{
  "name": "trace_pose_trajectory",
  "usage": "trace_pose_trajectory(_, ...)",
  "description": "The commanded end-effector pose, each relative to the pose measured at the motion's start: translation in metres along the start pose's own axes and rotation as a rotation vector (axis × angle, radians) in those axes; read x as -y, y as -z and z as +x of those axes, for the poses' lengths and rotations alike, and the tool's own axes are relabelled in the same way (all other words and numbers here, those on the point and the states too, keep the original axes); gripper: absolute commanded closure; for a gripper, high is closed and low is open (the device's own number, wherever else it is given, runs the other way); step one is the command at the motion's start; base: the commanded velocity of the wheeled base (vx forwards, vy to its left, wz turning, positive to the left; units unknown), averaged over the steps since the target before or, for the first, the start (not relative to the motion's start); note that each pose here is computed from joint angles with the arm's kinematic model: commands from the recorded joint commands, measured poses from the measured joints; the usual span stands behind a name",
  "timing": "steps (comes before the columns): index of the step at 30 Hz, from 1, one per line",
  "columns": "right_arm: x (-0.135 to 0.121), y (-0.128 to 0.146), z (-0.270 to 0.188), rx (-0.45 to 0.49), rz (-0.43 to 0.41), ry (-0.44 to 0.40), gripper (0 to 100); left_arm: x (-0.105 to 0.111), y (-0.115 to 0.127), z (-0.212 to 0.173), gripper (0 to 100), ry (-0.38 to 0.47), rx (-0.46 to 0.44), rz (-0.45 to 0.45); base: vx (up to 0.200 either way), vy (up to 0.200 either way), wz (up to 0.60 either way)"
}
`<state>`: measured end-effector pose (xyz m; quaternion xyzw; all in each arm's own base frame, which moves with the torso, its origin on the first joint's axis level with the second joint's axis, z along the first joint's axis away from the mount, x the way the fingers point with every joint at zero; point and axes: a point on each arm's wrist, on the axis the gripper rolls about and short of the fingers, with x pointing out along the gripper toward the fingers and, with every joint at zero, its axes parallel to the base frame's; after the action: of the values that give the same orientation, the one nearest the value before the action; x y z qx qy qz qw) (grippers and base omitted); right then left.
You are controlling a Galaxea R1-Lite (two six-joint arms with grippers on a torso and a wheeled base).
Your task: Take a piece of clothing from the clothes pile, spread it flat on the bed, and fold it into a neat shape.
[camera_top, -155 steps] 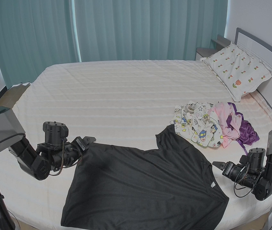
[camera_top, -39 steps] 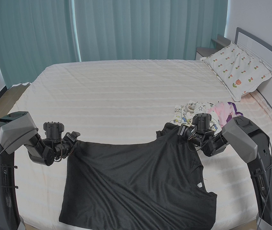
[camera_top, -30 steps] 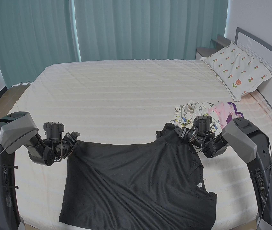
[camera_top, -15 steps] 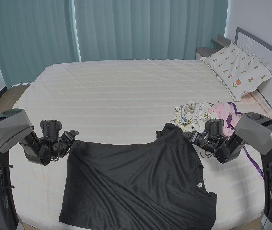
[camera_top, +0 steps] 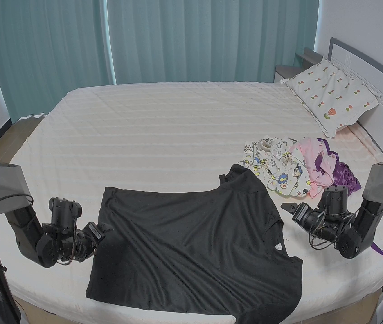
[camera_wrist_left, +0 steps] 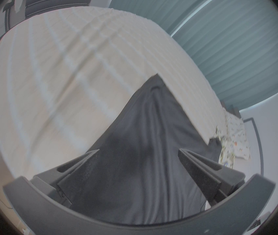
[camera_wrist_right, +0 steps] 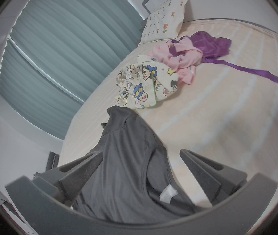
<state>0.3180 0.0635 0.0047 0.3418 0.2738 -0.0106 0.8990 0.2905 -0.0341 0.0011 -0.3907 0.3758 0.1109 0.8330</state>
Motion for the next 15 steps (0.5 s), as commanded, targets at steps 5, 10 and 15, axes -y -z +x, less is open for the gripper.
trace_pose_trajectory(5,0.020,0.020,-0.052,0.001,0.060,-0.007,0,-0.019,0.052,-0.047,0,0.003,-0.062,0.097,-0.200,0.000,0.00)
trace_pose_trajectory(10,0.029,0.034,-0.051,-0.022,0.053,0.007,0,-0.027,0.059,-0.049,0,-0.028,-0.067,0.122,0.000,0.000,0.00)
trace_pose_trajectory(15,0.032,0.039,-0.050,-0.031,0.052,0.009,0,-0.037,0.066,-0.033,0,-0.109,-0.053,0.162,0.000,0.000,0.00)
